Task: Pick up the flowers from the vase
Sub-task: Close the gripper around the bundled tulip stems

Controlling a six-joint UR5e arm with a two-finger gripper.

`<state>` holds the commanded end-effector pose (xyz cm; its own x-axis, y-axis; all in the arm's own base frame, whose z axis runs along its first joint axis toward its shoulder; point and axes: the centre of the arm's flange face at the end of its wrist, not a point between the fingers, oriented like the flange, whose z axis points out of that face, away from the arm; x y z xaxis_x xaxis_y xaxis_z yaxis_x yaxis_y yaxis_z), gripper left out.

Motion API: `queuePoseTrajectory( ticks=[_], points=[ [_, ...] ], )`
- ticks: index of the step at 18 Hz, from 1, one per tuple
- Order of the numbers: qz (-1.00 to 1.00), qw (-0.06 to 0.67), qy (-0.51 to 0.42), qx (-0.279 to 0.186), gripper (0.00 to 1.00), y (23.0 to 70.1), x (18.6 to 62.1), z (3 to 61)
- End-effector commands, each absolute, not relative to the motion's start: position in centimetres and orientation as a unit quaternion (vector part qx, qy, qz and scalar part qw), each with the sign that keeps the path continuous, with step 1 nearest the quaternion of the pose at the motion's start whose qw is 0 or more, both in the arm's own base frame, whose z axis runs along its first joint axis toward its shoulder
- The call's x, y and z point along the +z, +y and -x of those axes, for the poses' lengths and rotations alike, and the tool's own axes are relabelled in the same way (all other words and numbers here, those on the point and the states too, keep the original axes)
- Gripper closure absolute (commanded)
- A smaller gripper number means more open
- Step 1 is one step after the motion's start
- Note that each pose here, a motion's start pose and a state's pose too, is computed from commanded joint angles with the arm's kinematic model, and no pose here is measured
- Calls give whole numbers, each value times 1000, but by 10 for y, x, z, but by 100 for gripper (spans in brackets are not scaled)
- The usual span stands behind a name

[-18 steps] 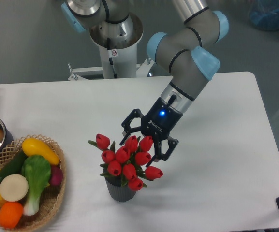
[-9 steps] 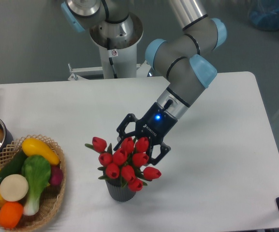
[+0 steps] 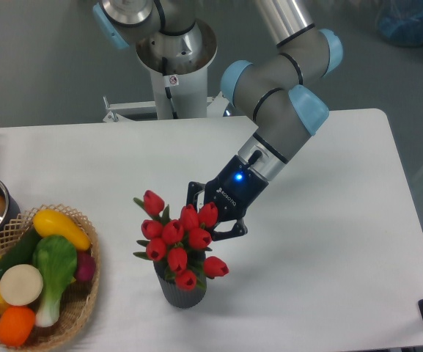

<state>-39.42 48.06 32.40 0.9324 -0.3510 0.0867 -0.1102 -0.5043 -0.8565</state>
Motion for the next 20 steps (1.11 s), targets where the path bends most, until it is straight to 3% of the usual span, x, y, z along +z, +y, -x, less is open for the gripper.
queuePoseTrajectory(
  ticks=[20],
  points=[
    [858, 489, 77, -133, 100, 486, 373, 410]
  ],
)
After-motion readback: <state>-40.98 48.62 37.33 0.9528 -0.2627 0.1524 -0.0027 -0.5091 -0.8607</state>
